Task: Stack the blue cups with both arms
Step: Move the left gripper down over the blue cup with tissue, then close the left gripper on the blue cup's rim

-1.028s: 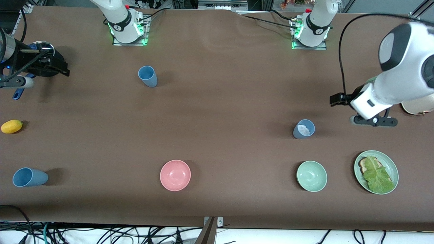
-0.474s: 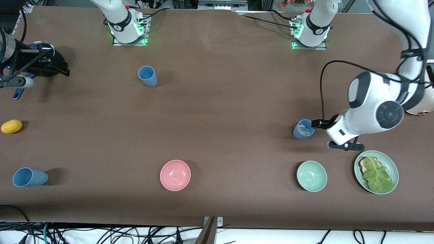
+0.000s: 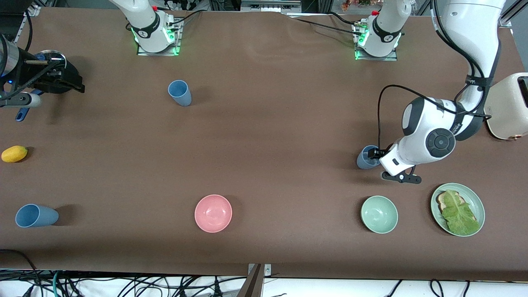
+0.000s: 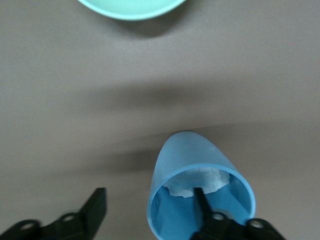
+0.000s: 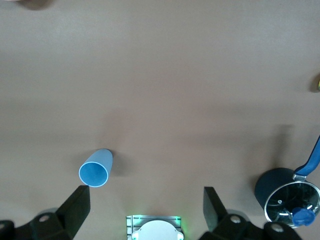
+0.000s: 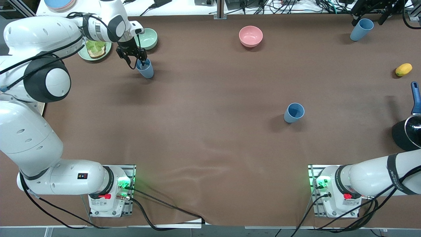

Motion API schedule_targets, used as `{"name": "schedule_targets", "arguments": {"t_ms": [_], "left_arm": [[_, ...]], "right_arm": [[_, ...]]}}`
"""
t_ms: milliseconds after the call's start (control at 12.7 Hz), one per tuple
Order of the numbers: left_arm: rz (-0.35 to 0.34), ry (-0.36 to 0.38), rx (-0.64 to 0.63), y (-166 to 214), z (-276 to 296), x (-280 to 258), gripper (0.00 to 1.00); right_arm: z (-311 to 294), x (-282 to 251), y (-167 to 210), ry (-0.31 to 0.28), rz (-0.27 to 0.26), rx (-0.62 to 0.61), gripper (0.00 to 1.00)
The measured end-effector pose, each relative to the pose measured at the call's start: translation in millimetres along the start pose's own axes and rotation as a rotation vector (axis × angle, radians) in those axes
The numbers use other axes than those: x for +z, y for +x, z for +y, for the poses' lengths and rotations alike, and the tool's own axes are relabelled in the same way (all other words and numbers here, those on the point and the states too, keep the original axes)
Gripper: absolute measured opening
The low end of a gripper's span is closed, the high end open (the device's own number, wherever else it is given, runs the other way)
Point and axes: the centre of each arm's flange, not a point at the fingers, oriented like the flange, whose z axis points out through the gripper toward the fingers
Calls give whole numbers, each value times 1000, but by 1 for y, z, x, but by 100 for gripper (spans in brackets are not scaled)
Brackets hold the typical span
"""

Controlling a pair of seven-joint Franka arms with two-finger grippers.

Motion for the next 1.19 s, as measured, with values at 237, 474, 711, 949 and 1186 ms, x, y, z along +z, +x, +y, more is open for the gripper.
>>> {"name": "schedule_targets", "arguments": {"t_ms": [237, 474, 711, 949, 1186], "left_arm": [[-5, -1, 12, 0, 0, 5, 35], [-1, -1, 16, 1, 0, 3, 2], [16, -4, 26, 4, 7, -4, 1], [50, -28, 22, 9, 48, -23, 1], [59, -56, -43, 4, 125, -49, 1]], "right_arm": [[0, 0, 0, 0, 0, 0, 100], [0, 0, 0, 0, 0, 0, 100], [0, 0, 0, 0, 0, 0, 100], [0, 0, 0, 0, 0, 0, 100], [0, 0, 0, 0, 0, -1, 100]]}}
